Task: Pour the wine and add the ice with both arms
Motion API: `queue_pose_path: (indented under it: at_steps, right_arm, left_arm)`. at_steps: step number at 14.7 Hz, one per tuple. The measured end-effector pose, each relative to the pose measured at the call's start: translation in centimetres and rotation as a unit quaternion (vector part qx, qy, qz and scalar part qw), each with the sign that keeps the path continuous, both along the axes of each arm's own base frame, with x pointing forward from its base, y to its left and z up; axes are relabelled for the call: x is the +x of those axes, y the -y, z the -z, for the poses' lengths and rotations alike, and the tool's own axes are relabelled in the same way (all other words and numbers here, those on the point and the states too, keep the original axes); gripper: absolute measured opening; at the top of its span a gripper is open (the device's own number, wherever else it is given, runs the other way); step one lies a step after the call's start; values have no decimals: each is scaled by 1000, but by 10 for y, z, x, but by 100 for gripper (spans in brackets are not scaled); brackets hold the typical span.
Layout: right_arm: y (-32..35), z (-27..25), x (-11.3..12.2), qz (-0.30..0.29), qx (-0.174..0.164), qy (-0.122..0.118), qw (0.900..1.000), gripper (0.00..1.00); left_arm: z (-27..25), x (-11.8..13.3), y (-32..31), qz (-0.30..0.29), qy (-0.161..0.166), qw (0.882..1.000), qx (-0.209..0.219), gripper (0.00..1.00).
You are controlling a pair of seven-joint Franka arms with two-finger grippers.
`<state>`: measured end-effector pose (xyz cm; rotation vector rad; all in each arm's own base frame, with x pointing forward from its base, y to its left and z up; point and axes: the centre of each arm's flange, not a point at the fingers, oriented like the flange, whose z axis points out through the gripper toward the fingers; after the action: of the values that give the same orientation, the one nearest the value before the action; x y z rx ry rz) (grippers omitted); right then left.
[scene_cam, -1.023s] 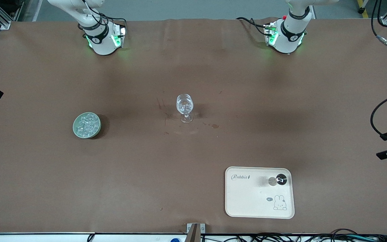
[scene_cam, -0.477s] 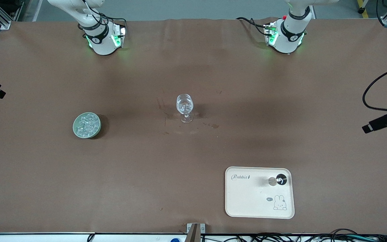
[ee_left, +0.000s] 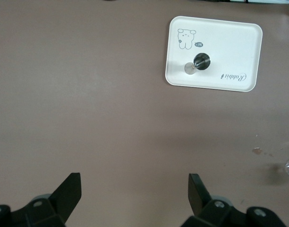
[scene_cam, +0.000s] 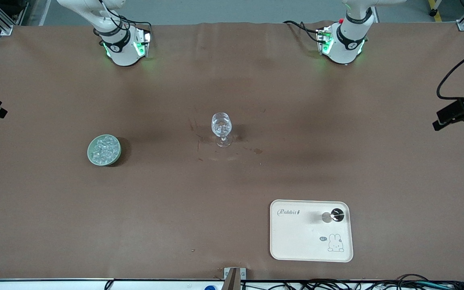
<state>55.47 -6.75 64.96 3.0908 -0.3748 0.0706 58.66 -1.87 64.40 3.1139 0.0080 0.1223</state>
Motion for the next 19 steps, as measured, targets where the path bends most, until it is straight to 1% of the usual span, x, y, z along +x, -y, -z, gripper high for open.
queue_pose_path:
  at_steps: [3, 6, 12, 17, 19]
  right_arm:
    - [-1, 0, 0, -1, 0, 0, 1000, 100]
    - [-1, 0, 0, -1, 0, 0, 1000, 100]
    - [-1, 0, 0, -1, 0, 0, 1000, 100]
    - [-1, 0, 0, -1, 0, 0, 1000, 100]
    - [-1, 0, 0, -1, 0, 0, 1000, 100]
  left_arm:
    - [11, -29, 20, 19, -7, 1000, 11, 100]
    - [18, -43, 33, 32, -13, 999, 13, 100]
    - [25, -44, 57, 54, -16, 998, 16, 100]
    - [28, -44, 57, 50, -20, 998, 16, 100]
    - [28, -44, 57, 38, -20, 999, 16, 100]
